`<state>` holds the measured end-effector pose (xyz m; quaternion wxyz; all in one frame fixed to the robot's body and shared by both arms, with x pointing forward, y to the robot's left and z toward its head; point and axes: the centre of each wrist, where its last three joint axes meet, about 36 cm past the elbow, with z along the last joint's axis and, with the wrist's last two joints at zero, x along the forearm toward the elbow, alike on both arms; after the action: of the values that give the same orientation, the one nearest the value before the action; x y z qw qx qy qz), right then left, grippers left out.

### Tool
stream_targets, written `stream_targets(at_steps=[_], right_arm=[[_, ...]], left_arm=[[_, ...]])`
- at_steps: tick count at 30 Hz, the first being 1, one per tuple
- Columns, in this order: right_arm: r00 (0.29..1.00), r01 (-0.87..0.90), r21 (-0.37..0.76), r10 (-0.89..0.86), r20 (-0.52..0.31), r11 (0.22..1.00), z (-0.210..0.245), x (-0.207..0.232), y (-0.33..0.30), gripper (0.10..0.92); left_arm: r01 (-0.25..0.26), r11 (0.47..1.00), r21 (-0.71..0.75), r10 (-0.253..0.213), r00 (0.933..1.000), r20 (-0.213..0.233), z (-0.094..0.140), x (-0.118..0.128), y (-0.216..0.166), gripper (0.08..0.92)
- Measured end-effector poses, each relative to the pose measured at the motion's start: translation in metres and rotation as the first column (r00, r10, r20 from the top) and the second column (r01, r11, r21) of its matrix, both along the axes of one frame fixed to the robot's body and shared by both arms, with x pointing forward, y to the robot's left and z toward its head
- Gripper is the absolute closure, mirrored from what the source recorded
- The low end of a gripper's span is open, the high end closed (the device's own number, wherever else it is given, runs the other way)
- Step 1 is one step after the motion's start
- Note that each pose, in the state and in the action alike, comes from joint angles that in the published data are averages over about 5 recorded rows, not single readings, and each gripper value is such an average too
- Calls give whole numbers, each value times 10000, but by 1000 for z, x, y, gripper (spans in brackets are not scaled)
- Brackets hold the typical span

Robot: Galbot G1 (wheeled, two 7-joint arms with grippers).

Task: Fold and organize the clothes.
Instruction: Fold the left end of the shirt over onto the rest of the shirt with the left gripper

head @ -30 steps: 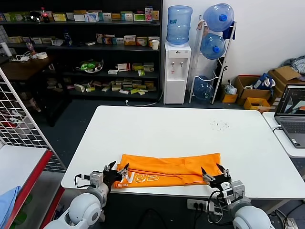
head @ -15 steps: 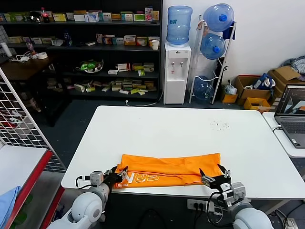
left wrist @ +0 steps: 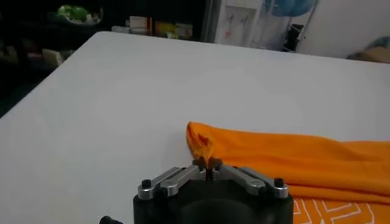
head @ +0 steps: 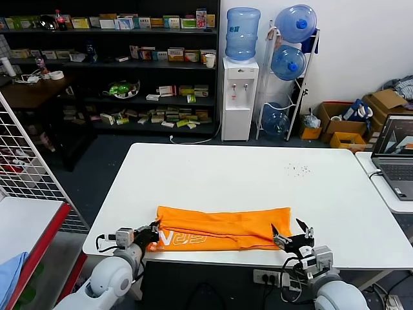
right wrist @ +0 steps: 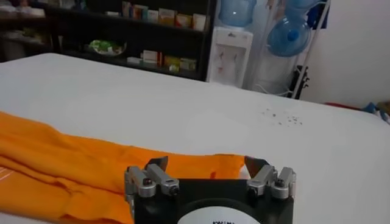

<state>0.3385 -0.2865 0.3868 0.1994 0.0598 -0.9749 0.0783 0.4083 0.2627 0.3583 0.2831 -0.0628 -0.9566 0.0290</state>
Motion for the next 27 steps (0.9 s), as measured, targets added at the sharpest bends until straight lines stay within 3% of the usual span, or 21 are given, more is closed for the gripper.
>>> stream_targets(at_steps=[9,14,19,27], right_arm=[[9992,45,-89,-42,386,9999,-2,4,3,200],[9988,68,-114,-63,488,9999,-6,6,5,200],[9985,127,-156,-118,536,9998,-10,7,5,200],[9981,290,-198,-279,549,9994,-15,14,3,200]], left_arm=[[-910,9840,1535,862,9956,382,22,20,74,893],[-1080,9735,2017,1000,9938,496,37,20,94,893],[-745,9805,1819,666,9966,488,51,11,78,893],[3,9982,595,-21,9996,295,59,-9,16,893]])
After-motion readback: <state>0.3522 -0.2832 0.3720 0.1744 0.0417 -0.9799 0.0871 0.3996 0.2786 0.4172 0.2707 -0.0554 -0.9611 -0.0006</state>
